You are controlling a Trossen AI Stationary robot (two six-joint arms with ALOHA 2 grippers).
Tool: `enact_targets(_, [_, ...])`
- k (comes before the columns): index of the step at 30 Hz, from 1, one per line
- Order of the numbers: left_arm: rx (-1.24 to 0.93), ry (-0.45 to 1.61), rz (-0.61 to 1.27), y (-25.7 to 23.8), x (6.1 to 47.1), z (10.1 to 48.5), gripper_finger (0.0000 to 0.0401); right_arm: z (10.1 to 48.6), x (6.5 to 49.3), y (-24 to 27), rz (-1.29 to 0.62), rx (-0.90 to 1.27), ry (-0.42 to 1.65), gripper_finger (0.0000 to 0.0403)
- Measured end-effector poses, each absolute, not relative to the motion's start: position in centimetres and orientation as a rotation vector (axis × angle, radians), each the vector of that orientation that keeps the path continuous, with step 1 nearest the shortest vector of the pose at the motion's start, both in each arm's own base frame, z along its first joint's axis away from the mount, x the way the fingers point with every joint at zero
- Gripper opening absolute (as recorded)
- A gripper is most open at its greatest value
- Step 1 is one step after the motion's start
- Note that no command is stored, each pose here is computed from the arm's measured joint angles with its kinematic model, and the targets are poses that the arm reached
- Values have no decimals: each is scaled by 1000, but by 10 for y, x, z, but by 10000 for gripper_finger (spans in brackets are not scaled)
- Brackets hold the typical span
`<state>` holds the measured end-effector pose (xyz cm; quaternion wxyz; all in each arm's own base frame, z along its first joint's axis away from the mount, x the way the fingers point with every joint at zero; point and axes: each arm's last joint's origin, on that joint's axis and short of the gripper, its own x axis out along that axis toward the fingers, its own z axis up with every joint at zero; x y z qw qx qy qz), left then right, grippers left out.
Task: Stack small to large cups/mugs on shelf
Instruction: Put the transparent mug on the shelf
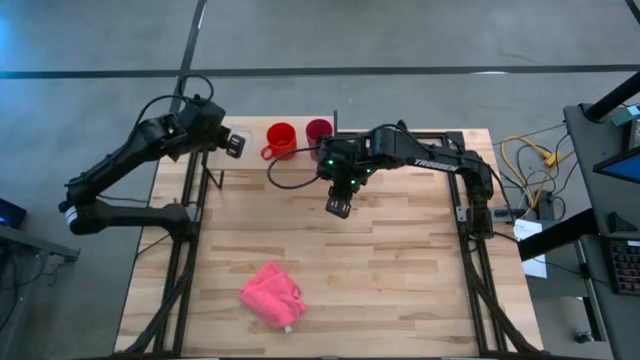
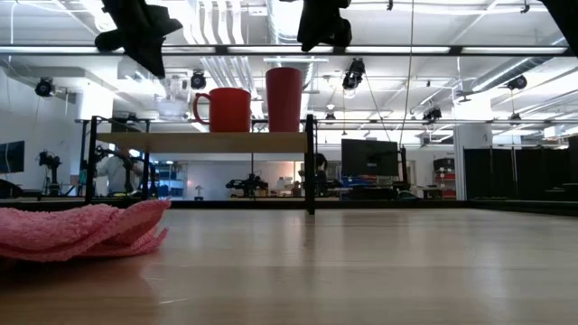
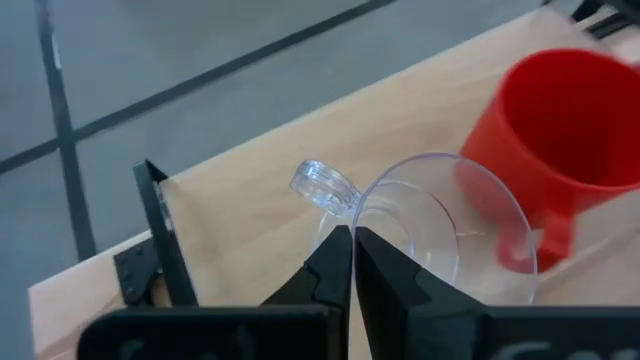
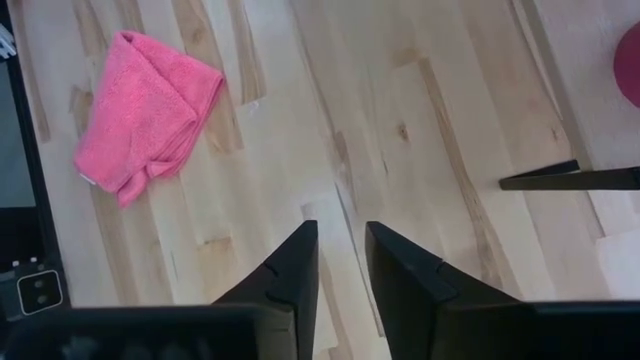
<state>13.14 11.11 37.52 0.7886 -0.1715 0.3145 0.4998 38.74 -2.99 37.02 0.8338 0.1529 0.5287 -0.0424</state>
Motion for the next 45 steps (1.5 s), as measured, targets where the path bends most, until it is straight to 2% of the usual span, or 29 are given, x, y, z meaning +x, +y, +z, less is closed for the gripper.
enact_targets(12, [-484, 737, 1048, 136, 131, 361, 0, 369, 387, -28, -85, 320, 1128, 79])
enact_targets(45, [-466, 832, 996, 153, 133, 351, 0, 360, 383, -27, -82, 306, 1208, 81])
